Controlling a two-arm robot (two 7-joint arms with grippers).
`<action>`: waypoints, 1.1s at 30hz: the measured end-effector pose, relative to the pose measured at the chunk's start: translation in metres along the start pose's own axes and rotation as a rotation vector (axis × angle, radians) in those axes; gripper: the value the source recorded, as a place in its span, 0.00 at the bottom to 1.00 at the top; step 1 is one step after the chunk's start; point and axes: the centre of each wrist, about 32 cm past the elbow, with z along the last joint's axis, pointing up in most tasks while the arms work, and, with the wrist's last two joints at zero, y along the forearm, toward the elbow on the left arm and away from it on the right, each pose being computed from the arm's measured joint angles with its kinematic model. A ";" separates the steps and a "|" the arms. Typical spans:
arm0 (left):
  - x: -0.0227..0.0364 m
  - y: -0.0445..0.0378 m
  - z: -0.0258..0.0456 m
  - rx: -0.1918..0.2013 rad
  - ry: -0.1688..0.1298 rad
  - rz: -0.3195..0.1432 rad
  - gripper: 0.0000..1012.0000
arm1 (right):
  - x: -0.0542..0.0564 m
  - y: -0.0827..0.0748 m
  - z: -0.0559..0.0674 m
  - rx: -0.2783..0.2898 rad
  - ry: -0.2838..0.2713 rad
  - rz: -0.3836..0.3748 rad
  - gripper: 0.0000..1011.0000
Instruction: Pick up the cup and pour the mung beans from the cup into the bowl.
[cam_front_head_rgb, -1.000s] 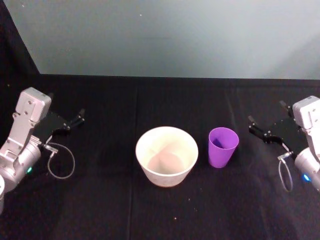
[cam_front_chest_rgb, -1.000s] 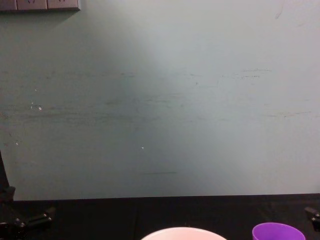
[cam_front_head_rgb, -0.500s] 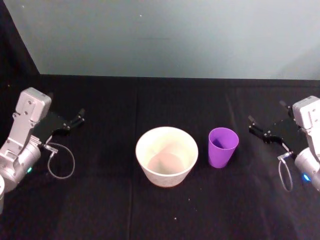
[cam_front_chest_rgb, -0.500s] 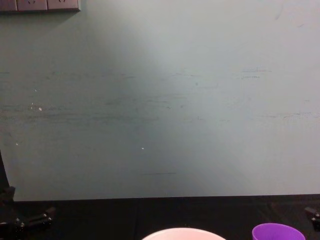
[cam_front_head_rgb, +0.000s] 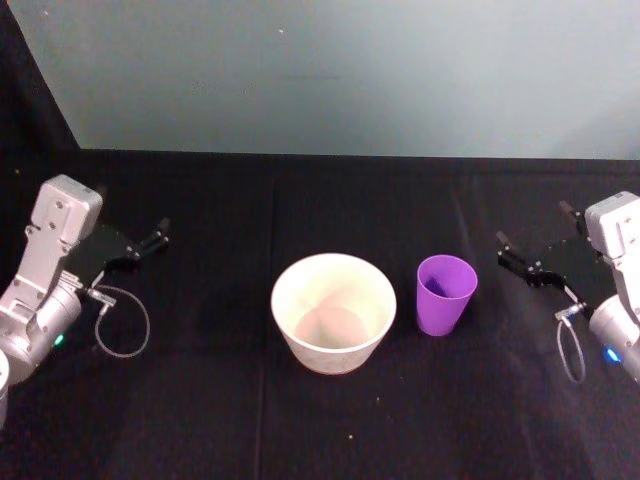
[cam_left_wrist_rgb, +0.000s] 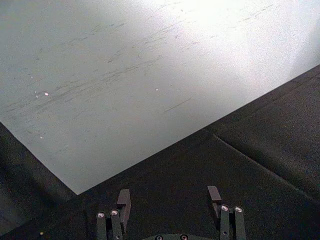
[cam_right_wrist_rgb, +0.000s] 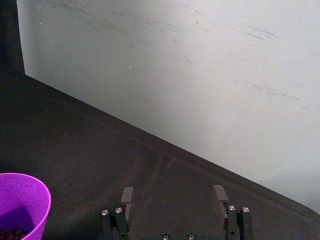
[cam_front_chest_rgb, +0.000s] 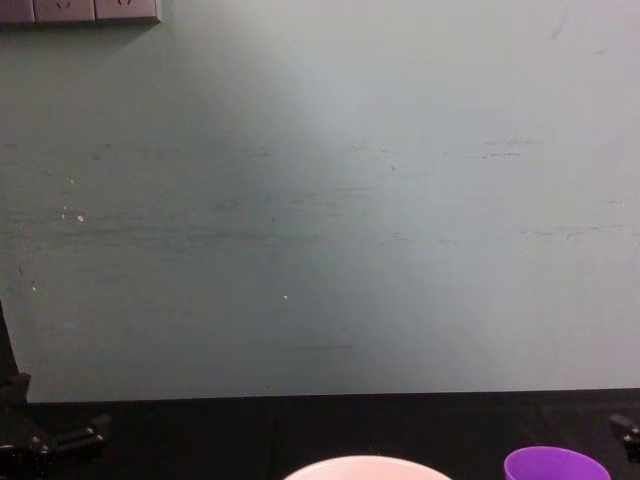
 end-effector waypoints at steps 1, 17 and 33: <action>0.0000 0.0000 0.0000 0.000 0.000 0.000 0.99 | 0.000 0.000 0.000 0.000 0.000 0.000 0.99; 0.0000 0.0000 0.0000 0.000 0.000 0.000 0.99 | 0.014 -0.048 0.003 0.070 0.053 0.119 0.99; 0.0000 0.0000 0.0000 0.000 0.000 0.000 0.99 | 0.005 -0.066 -0.037 0.103 0.214 0.348 0.99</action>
